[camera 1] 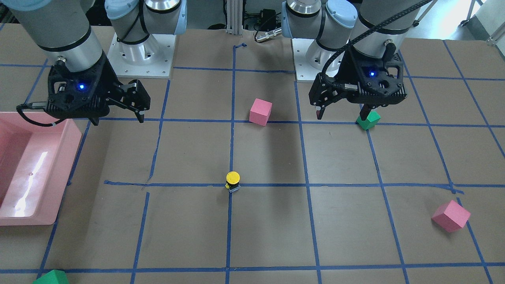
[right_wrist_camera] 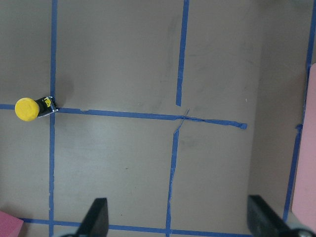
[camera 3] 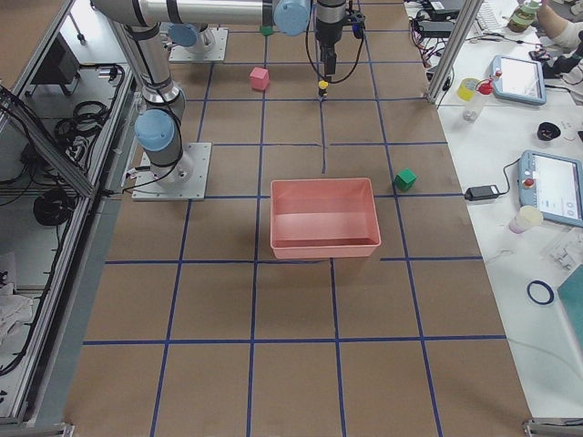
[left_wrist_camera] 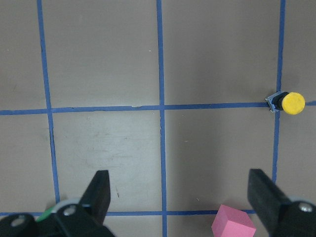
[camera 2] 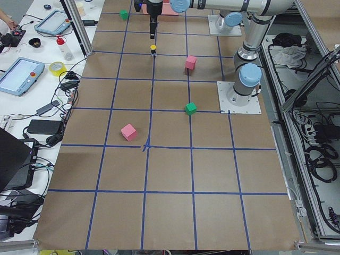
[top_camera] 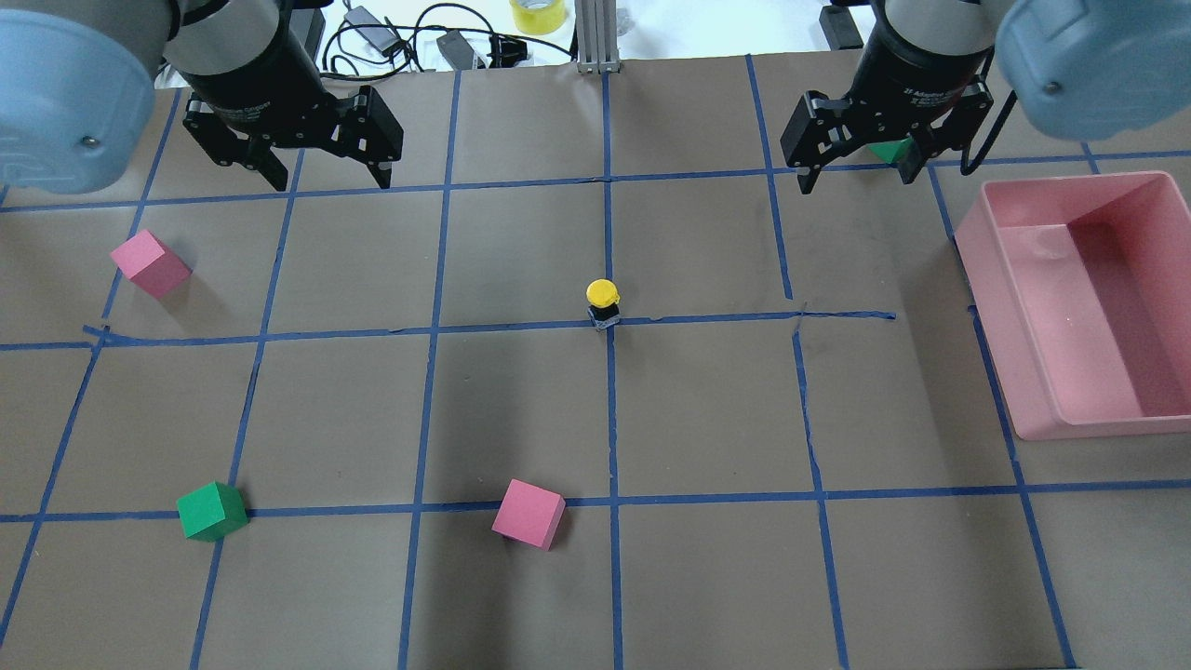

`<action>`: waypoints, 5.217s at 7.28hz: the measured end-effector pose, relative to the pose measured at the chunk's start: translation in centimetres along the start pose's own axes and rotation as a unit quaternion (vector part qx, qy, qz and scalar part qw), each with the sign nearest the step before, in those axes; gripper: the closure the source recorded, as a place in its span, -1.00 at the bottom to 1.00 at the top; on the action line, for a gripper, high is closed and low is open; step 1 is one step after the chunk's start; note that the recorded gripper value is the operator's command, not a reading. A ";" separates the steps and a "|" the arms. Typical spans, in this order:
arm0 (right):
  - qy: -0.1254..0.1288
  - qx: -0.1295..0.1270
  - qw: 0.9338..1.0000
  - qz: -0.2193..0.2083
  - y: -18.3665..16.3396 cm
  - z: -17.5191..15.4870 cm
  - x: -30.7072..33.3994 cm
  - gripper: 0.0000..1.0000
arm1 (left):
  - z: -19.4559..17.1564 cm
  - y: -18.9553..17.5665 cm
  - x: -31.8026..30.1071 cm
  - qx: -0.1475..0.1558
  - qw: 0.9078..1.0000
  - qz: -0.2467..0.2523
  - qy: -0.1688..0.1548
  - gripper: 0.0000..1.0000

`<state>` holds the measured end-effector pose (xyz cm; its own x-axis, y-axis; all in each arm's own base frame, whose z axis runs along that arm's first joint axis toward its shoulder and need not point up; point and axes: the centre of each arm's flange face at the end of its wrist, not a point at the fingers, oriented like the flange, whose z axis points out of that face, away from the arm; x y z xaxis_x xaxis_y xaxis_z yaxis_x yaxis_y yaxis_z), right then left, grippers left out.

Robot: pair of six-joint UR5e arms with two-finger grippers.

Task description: Align button upright

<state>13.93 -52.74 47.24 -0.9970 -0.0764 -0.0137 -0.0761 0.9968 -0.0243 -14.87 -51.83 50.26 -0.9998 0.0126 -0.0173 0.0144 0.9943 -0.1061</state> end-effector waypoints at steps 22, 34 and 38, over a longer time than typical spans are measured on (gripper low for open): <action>0.001 -0.036 0.999 -0.007 0.4 3.9 0.1 -1.00 | 0.1 0.2 -0.5 -0.001 1.000 -0.001 0.000 -1.00; 0.033 -0.040 0.999 -0.002 0.6 3.8 0.6 -1.00 | -0.1 0.3 -0.5 0.001 1.000 -0.001 0.000 -1.00; 0.033 -0.045 0.998 -0.004 0.6 3.9 0.6 -1.00 | -0.1 0.4 -0.5 0.000 1.000 0.000 0.000 -1.00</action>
<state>13.35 -52.24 43.27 -0.9949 -0.0859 0.0521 -0.0825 0.9945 0.0651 -14.40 -51.41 50.35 -0.9998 0.0123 -0.0181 0.0142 0.9943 -0.1060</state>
